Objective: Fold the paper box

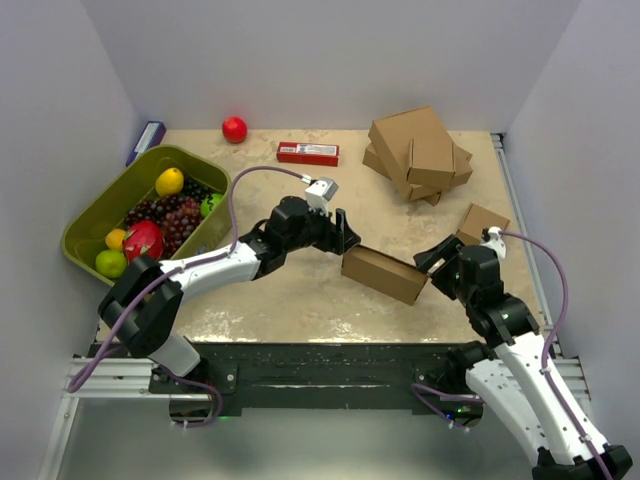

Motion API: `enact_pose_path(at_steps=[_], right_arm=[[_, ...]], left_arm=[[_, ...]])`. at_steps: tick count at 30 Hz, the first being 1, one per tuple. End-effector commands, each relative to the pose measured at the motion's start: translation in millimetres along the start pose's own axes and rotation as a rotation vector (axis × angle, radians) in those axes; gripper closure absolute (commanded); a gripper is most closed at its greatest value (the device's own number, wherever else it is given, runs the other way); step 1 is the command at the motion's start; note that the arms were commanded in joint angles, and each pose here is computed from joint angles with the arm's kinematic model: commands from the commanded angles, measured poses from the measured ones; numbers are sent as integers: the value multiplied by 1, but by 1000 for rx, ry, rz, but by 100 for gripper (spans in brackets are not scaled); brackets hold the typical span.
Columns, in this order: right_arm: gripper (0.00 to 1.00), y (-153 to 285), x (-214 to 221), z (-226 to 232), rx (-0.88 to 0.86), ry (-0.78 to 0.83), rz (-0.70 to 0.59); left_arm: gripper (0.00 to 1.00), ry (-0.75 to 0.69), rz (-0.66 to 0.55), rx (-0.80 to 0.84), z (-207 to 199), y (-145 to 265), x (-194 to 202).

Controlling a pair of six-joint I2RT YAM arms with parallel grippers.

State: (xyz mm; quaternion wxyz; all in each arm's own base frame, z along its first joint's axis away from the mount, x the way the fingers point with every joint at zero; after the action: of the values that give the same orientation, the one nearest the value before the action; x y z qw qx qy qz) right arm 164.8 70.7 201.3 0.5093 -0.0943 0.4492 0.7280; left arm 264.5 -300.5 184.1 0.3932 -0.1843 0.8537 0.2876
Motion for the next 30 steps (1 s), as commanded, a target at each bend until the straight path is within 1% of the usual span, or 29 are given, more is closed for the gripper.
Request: enact_pose_path(at_steps=[1, 18, 30], right_arm=[[28, 1, 0, -3, 3, -13, -22], [35, -1, 9, -11, 12, -18, 2], [38, -3, 13, -23, 52, -33, -25]], left_arm=[[30, 9, -55, 50, -8, -2, -15], [31, 29, -13, 24, 6, -4, 7], [33, 23, 27, -3, 17, -5, 26]])
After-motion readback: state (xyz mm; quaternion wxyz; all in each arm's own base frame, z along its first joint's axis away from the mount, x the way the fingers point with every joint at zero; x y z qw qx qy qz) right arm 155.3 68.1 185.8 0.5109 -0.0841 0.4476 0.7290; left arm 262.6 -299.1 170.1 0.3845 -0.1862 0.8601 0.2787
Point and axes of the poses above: each gripper's point midway between its finger pads, its own y axis back along the fingers, its own z axis along the line the jaws close on, x = y × z, the point moved 7 cm from there along y, back along the fingers, and after that the axes turned 3 degrees about y, right-handed, at the moved point
